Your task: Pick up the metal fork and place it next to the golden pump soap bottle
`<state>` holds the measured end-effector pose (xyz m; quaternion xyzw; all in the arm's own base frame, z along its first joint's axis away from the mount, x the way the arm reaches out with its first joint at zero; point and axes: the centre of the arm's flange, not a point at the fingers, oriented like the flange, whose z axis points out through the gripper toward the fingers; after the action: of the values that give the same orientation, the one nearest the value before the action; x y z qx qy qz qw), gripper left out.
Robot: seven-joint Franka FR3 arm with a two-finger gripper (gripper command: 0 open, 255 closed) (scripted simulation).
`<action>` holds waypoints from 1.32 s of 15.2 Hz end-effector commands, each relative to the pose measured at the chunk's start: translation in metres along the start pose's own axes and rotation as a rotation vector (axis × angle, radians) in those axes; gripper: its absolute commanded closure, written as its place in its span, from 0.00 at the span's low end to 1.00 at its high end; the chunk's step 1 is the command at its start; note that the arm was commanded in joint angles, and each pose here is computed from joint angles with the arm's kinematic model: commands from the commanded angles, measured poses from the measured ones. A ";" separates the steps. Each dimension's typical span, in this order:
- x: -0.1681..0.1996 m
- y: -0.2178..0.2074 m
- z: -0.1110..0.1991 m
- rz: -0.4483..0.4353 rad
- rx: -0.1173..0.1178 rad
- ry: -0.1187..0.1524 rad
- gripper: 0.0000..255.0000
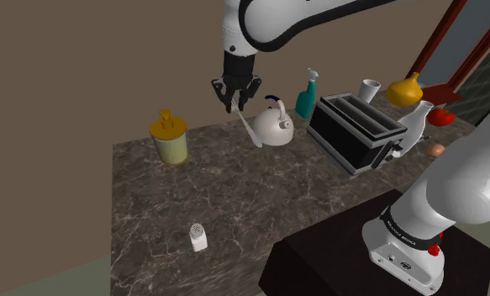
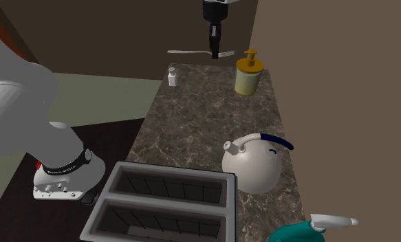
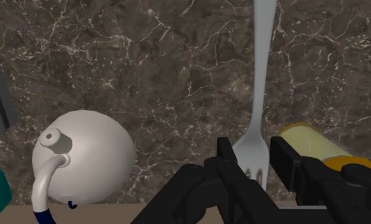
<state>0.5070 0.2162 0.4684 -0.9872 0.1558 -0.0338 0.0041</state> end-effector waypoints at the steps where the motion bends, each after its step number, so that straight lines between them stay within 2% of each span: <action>1: 0.012 -0.022 -0.001 0.002 0.000 0.000 1.00; 2: 0.019 -0.039 0.000 0.002 0.000 0.000 1.00; 20: 0.013 -0.037 0.095 0.002 0.000 0.000 1.00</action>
<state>0.5367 0.2482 0.3816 -0.9870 0.1569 -0.0336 0.0040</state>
